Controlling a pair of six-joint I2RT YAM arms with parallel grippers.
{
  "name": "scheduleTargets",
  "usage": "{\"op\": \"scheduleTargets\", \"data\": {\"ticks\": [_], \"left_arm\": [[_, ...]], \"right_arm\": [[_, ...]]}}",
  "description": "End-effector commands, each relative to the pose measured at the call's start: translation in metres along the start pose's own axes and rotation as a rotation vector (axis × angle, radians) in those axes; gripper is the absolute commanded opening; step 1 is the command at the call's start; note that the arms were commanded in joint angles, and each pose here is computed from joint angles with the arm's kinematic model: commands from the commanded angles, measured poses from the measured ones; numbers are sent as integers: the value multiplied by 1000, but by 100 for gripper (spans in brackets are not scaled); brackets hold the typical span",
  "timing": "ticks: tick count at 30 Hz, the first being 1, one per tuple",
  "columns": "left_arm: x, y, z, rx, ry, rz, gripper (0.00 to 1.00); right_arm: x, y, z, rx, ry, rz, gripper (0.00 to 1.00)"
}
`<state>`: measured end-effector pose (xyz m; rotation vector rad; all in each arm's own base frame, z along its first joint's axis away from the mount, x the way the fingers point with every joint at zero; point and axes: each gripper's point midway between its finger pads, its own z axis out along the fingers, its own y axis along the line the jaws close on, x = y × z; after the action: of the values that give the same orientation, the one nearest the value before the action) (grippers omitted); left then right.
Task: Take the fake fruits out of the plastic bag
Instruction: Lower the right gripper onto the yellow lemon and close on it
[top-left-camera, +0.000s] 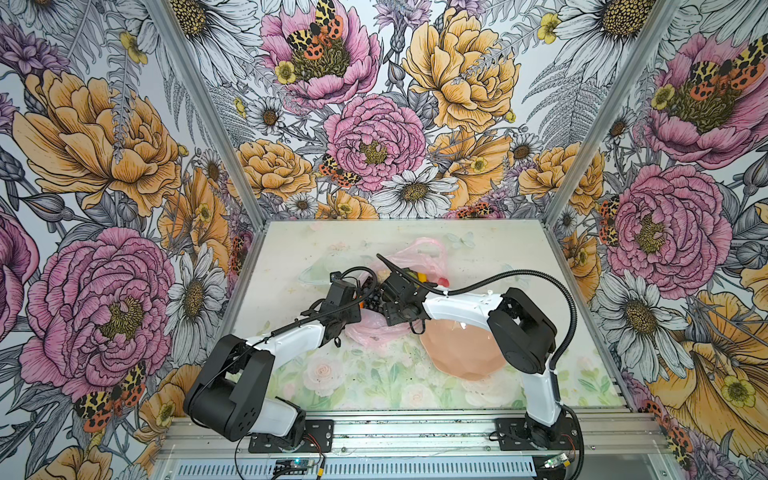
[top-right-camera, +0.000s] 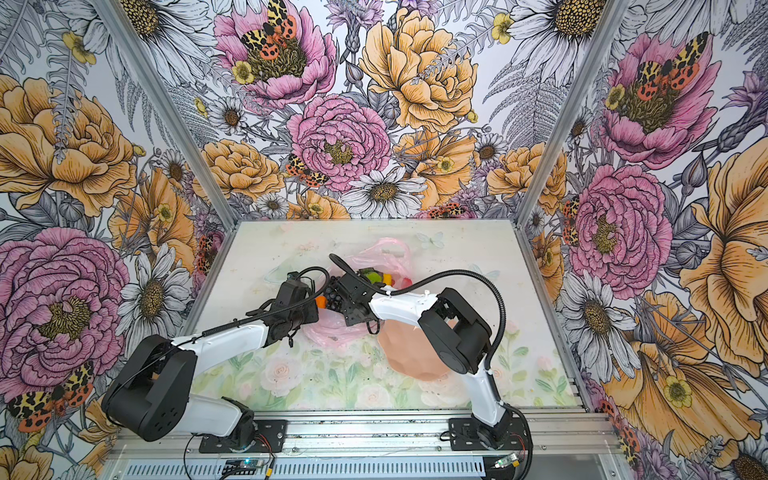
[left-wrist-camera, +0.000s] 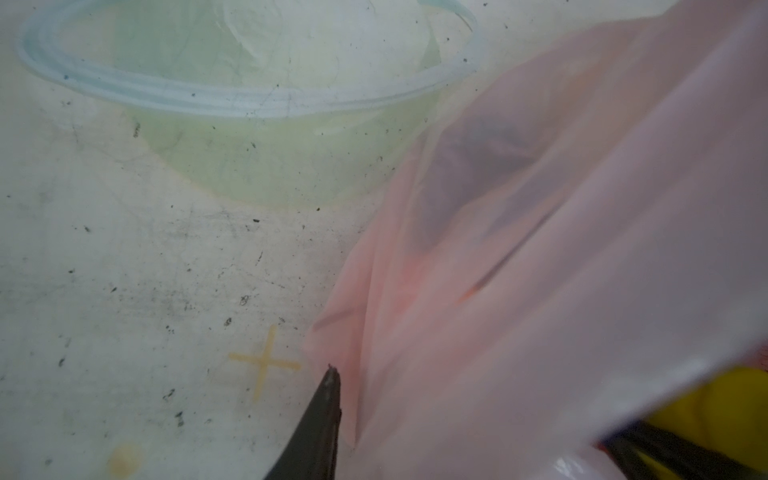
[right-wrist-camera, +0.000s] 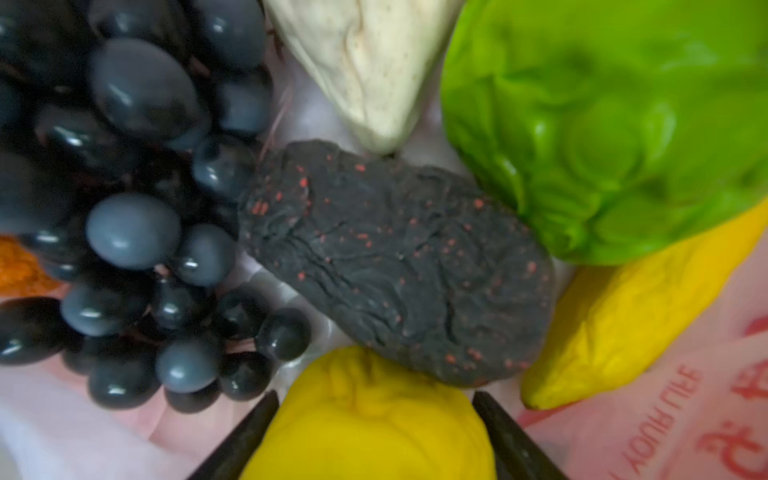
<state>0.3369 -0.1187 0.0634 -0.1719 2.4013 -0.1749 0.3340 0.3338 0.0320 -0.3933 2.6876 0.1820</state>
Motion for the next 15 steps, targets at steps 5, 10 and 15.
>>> {"op": "scheduleTargets", "data": {"ticks": [5, 10, 15], "left_arm": [[-17, -4, -7, -3, -55, 6, 29], [-18, -3, -7, -9, -56, 9, 29], [-18, -2, -7, -14, -58, 10, 29]], "right_arm": [[-24, 6, -28, -23, -75, -25, 60], [-40, 10, -46, -43, -124, -36, 59], [-47, 13, -57, -58, -148, -39, 59]]}}
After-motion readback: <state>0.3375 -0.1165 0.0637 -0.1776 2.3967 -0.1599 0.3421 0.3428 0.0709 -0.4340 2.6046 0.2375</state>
